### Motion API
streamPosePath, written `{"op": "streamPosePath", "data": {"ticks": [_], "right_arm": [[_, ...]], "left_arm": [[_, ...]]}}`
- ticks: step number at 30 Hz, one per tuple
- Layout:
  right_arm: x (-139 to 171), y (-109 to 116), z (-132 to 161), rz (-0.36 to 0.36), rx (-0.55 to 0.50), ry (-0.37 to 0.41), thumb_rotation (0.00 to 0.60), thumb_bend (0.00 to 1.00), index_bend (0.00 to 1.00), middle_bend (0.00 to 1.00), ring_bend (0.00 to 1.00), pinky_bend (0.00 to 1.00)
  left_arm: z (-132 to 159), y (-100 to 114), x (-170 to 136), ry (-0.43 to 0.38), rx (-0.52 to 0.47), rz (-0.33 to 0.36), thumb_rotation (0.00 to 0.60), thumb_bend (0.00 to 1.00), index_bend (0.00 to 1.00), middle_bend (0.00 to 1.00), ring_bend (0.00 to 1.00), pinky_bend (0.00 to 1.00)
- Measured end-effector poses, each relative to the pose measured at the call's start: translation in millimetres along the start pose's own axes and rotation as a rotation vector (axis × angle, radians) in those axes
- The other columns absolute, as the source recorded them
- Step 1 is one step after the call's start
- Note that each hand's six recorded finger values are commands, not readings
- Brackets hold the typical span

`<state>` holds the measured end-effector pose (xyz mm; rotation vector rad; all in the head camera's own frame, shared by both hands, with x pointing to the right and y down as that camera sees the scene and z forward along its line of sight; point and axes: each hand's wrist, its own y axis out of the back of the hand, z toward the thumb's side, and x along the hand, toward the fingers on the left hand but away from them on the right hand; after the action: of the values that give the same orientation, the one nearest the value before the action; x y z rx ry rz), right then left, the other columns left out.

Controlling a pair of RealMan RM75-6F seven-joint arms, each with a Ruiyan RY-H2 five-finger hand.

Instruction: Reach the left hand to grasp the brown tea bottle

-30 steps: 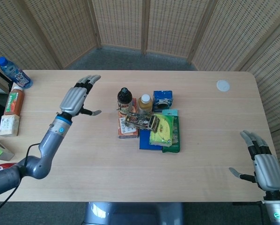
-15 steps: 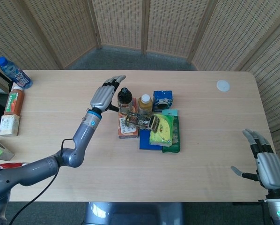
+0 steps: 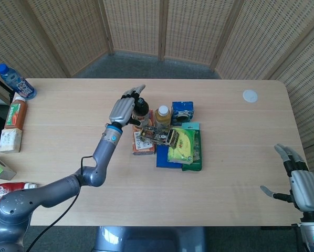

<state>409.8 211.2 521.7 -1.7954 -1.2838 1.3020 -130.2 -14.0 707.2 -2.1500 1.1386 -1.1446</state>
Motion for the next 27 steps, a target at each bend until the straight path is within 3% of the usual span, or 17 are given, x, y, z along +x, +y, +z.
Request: {"op": "streamPosePath", "data": {"ticks": [1,3,7,9,12,18,27], "right_arm": [[0,0,0,0.001,-0.001,0.0,0.588,0.0,0.0,0.0,0.0,0.0],[0,0,0,0.002,-0.003,0.001,0.585,0.0,0.0,0.0,0.0,0.0],[-1,0,-1,0.006,-0.008,0.0,0.588,0.0,0.0,0.0,0.0,0.0],[-1,0,-1,0.007,-0.01,0.001,0.586,0.0,0.0,0.0,0.0,0.0],[0,1,-1,0.006,-0.013,0.001,0.586,0.0,0.0,0.0,0.0,0.0],[0,2,-1,0.006,-0.018,0.001,0.585,0.0,0.0,0.0,0.0,0.0],[1,2,0,0.008,-0.016,0.005,0.59,0.0,0.0,0.0,0.0,0.0]], "left_arm": [[-1,-2,0,0.003,0.001,0.003,0.6,0.0,0.05,0.09,0.01,0.2],[-2,-6,1,0.011,0.007,0.013,0.6,0.0,0.24,0.32,0.11,0.39],[-7,-14,2,0.028,0.026,0.019,0.6,0.0,0.51,0.58,0.35,0.51],[-8,-18,1,0.033,0.032,0.029,0.6,0.0,0.66,0.73,0.49,0.62],[-8,-17,1,0.032,0.039,0.067,0.6,0.01,0.79,0.87,0.62,0.74],[1,-8,1,-0.004,0.047,0.14,0.6,0.02,0.82,0.92,0.67,0.79],[18,28,1,-0.055,0.06,0.214,0.6,0.02,0.82,0.93,0.67,0.79]]}}
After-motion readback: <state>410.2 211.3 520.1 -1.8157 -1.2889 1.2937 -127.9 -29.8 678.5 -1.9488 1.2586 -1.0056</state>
